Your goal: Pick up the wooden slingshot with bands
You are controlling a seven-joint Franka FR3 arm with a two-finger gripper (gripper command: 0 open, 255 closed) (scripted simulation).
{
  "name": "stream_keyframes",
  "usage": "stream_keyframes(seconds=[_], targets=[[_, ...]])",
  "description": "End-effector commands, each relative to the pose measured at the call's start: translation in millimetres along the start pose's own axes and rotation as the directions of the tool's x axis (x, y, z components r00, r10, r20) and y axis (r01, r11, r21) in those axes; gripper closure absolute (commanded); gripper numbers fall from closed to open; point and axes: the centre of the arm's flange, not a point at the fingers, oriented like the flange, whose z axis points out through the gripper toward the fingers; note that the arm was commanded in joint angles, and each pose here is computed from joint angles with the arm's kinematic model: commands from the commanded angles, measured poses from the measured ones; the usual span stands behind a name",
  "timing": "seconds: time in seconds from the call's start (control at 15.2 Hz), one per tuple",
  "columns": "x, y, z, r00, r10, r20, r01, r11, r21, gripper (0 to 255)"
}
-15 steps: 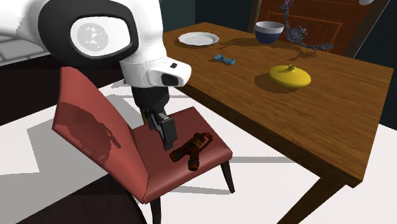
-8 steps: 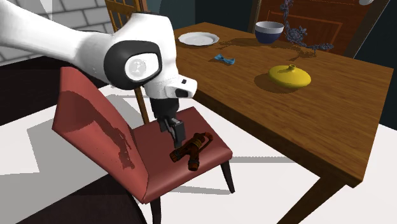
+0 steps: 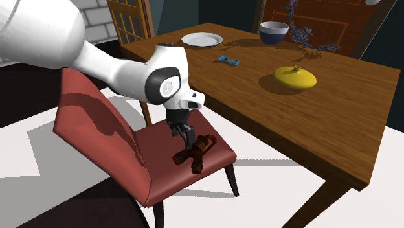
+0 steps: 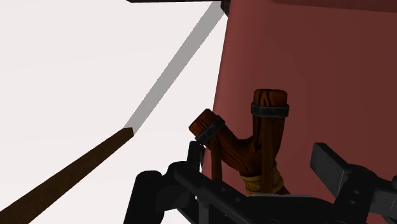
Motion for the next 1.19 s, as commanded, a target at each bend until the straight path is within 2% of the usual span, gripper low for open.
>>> stream_keyframes(seconds=[0.0, 0.2, 0.79, 0.86, 1.12], targets=[[12.8, -16.5, 18.8, 1.000, -0.006, 0.002, 0.006, 1.000, -0.002, 0], [29.3, -34.2, 42.4, 1.000, -0.013, 0.005, 0.013, 1.000, -0.005, 0], [31.5, -38.9, 82.0, 1.000, -0.013, 0.005, 0.013, 1.000, -0.005, 0], [31.3, -39.1, 83.6, 1.000, -0.013, 0.005, 0.013, 1.000, -0.005, 255], [31.1, -39.6, 84.5, 1.000, -0.013, 0.005, 0.013, 1.000, -0.005, 255]])
